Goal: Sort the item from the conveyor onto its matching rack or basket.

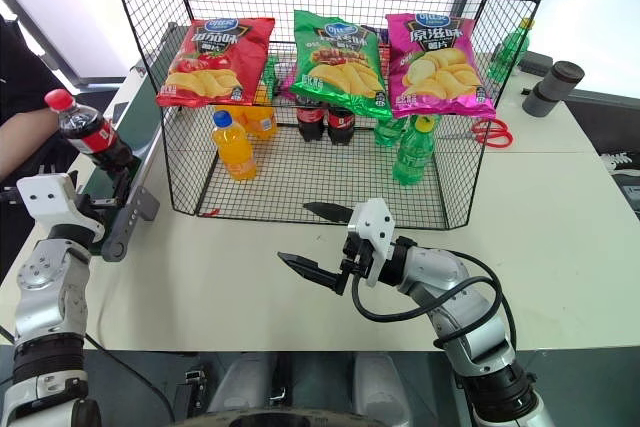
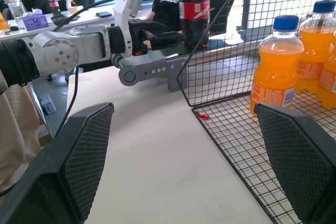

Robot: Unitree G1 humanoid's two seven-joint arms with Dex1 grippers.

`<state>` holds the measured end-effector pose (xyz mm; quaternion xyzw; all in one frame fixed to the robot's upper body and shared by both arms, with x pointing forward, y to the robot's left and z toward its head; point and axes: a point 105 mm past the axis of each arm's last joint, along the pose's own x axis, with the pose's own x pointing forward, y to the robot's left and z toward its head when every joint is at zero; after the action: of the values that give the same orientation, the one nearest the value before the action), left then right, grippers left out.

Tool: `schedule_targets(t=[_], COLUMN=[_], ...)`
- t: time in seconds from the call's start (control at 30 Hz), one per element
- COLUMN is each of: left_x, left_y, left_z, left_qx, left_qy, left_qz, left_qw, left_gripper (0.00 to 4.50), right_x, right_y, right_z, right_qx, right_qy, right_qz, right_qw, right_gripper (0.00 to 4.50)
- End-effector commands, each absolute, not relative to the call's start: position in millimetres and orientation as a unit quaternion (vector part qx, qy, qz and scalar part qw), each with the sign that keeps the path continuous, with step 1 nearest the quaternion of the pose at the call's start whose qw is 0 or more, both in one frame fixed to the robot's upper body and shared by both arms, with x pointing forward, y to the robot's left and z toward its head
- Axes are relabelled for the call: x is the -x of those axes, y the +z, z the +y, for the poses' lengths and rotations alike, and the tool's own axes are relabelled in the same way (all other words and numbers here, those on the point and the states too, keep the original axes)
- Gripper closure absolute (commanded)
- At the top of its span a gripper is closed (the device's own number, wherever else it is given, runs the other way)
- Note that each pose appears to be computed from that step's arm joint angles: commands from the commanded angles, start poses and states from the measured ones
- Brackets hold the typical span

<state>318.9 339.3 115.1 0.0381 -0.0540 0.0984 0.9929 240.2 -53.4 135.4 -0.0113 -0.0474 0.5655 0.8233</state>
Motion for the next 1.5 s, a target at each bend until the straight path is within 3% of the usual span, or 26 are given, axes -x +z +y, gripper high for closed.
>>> schedule_targets(t=[0.03, 0.2, 0.37, 0.5, 0.63, 0.87, 1.1, 1.5], left_x=[-317.5, -316.6, -314.2, -308.7, -303.6, -295.1, -276.0, -279.0], left_y=[131.0, 128.5, 129.5, 146.9, 181.5, 200.7, 159.0, 151.7], left_z=[347.8, 352.8, 356.0, 359.3, 347.4, 272.8, 172.9, 73.0], left_qx=[-0.038, -0.032, -0.035, -0.042, -0.052, -0.046, -0.082, -0.077], left_qy=[0.115, 0.124, 0.130, 0.116, 0.043, -0.186, -0.421, -0.591], left_qz=[-0.086, -0.084, -0.086, -0.113, -0.156, -0.131, -0.031, -0.076], left_qw=[0.989, 0.988, 0.987, 0.986, 0.985, 0.973, 0.903, 0.799], left_gripper=[0.00, 0.00, 1.60, 1.61, 1.61, 1.61, 1.61, 1.61], right_x=[-237.6, -237.4, -237.4, -237.4, -241.6, -251.6, -259.0, -261.6], right_y=[147.1, 147.3, 147.4, 147.2, 147.4, 153.1, 168.6, 171.7], right_z=[-50.9, -50.0, -49.5, -49.6, -54.4, -66.2, -63.7, -54.4], right_qx=[0.008, 0.005, 0.003, 0.000, 0.006, 0.014, -0.001, -0.007], right_qy=[0.572, 0.574, 0.574, 0.572, 0.559, 0.545, 0.539, 0.529], right_qz=[-0.072, -0.071, -0.071, -0.069, -0.068, -0.066, -0.080, -0.081], right_qw=[0.817, 0.816, 0.816, 0.817, 0.826, 0.836, 0.838, 0.845], right_gripper=[0.05, 0.05, 0.00, 0.00, 0.00, 0.00, 0.00, 0.00])
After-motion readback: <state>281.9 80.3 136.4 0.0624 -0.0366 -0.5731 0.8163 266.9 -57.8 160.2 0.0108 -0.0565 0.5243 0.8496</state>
